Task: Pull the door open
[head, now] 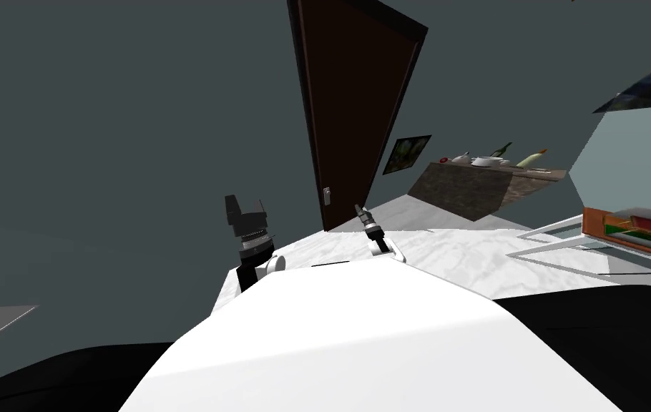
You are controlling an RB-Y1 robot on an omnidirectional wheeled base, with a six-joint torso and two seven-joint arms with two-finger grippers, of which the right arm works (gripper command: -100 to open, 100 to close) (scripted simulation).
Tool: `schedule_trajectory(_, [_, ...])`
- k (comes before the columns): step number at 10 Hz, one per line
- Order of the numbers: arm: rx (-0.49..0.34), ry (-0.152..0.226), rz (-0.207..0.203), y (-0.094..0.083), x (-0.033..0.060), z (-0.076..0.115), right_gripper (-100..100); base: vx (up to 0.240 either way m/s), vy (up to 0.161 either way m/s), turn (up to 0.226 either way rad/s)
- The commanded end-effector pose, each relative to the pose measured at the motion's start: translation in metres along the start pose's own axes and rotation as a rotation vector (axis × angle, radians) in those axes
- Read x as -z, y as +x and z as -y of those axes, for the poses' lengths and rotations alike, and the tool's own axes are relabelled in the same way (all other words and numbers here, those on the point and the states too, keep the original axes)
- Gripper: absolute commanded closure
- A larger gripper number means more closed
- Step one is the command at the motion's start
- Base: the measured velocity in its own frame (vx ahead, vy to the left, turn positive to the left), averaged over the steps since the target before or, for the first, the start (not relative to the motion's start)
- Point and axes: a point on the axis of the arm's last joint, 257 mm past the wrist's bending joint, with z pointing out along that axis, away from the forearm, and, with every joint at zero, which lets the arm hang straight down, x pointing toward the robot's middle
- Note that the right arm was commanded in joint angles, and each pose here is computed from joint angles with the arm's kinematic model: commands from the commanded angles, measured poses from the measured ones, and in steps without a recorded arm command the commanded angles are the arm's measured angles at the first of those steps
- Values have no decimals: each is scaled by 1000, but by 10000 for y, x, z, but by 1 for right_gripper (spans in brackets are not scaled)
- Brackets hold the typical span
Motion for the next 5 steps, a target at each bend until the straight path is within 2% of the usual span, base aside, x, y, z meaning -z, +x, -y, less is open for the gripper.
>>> schedule_trajectory(1, [54, 5, -24, 106, -33, 65, -100, 104, 48, 73])
schedule_trajectory(5, [177, 12, -79, 322, -110, 218, -100, 104, 40, 71])
